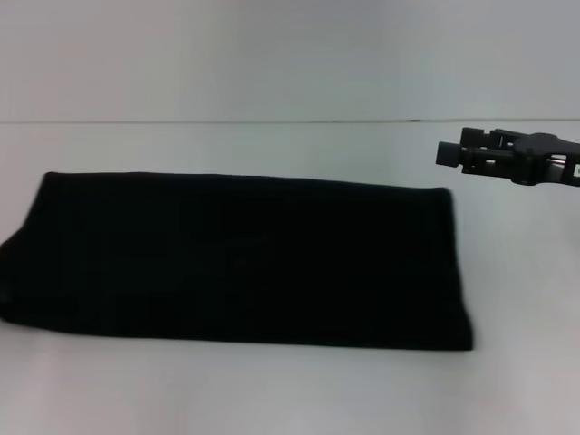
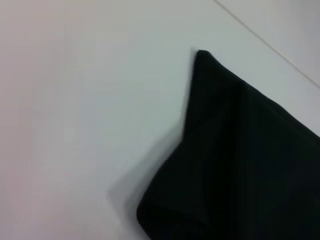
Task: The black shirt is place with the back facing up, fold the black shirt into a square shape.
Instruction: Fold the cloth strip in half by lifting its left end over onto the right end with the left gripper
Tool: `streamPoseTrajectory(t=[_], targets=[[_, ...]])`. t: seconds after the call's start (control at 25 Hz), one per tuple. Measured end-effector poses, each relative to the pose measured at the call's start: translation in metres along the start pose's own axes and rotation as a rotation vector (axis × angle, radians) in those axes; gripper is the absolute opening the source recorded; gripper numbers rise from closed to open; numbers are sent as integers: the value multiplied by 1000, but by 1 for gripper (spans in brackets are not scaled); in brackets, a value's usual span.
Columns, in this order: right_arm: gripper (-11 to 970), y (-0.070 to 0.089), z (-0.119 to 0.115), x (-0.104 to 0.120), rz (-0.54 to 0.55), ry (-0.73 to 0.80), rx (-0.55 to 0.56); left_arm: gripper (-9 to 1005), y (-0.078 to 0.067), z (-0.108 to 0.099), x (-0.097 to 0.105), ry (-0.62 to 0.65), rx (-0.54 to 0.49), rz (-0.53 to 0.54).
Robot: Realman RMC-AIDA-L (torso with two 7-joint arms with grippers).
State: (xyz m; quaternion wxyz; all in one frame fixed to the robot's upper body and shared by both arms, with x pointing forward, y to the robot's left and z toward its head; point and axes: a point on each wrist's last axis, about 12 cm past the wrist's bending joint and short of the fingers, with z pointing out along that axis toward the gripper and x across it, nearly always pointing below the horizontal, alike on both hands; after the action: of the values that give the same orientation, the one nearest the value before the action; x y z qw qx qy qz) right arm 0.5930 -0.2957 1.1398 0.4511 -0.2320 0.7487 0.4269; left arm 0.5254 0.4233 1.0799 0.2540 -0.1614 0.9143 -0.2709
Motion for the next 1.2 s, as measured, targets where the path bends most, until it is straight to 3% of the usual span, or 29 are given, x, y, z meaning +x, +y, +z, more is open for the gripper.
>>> streamPoseTrajectory(t=[0.12,0.2,0.28,0.36,0.52,0.56,0.6,0.64,0.76,0.88,0.96,1.04,1.2], targets=[[928,0,5,-1,-1,-3,6,38,9,-11,0,-10,-35,0],[928,0,6,-1,-3,-1,7,38,6,-13,0,5,-16,8],[928,-1,5,-2,-5,-2,11,38,-4,-11,-3,24,30,22],[928,-3,0,-4,-9,-6,25,38,-25,-8,-11,49,123,53],[927,-11,-20,-7,-9,-39,72,37,-89,7,-28,114,382,148],[927,-14,-28,-8,-5,-56,94,37,-113,16,-32,142,454,180],[927,-16,-33,-8,-5,-65,106,44,-124,21,-32,158,484,192],[927,-18,-40,-9,-6,-77,122,51,-149,34,-32,192,548,217],[927,-23,-61,-10,-10,-95,157,72,-215,74,-17,281,667,277],[927,-26,-80,-9,-13,-102,187,93,-258,107,9,315,695,334],[927,-27,-87,-9,-14,-103,201,107,-271,126,28,304,715,336],[927,-28,-92,-8,-14,-103,212,122,-275,142,46,279,744,318],[928,-30,-97,-7,-16,-97,229,150,-261,165,90,208,768,235]])
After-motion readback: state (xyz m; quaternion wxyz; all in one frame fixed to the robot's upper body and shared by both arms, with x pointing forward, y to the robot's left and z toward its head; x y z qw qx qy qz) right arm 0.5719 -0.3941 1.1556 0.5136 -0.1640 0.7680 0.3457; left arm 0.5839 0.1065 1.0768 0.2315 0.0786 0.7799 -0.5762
